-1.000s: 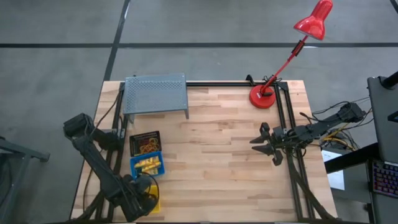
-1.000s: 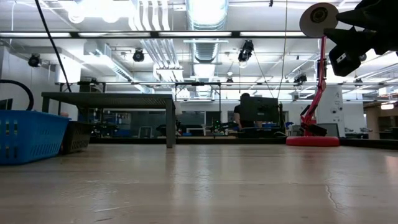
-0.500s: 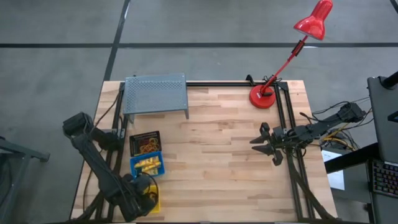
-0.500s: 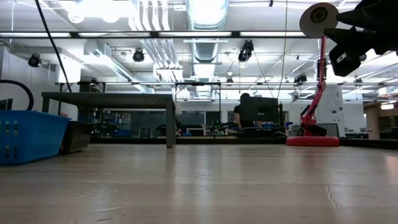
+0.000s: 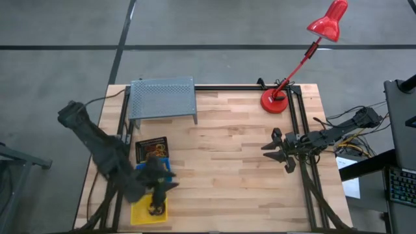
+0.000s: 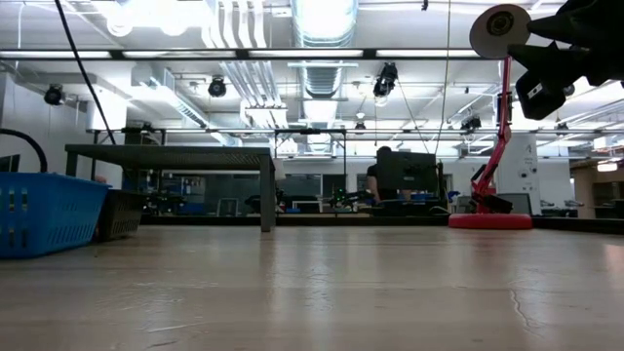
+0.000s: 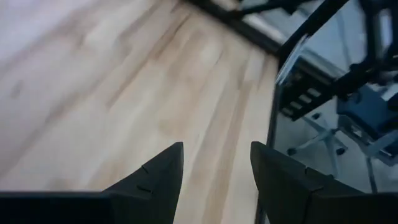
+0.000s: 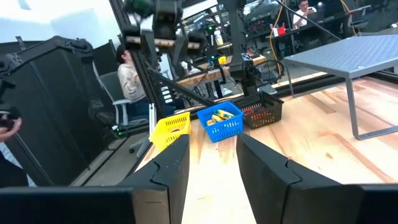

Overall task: Pick & Place Office Desk Supplies
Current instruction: Put the black bin with rubber bands on the shelf

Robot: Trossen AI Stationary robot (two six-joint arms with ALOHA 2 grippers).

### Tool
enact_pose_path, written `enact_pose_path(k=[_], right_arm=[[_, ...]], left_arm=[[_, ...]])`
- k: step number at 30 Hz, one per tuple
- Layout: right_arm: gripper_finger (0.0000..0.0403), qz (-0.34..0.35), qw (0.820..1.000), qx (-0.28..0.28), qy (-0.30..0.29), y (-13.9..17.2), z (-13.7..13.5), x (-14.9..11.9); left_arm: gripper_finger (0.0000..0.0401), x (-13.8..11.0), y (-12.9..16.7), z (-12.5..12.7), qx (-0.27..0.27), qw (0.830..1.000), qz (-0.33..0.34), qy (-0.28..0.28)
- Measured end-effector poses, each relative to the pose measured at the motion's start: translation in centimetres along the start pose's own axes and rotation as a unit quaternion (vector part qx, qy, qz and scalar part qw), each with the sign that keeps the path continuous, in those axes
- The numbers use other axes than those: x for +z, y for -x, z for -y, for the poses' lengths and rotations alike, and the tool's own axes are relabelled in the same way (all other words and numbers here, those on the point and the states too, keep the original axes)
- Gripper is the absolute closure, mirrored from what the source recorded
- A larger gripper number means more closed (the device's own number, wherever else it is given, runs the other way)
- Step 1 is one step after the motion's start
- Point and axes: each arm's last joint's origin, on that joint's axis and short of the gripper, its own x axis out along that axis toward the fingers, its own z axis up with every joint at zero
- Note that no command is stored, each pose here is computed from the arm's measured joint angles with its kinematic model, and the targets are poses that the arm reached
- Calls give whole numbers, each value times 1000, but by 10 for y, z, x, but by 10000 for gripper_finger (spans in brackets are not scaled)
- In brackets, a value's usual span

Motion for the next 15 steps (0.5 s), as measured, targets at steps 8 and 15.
enact_pose_path(k=[8, 15], right_arm=[[275, 0, 1000, 0, 0, 0, 0, 0], [283, 0, 1000, 0, 0, 0, 0, 0]], left_arm=[[210, 78, -53, -22, -77, 992, 71, -65], [212, 120, -95, -38, -110, 971, 180, -115]])
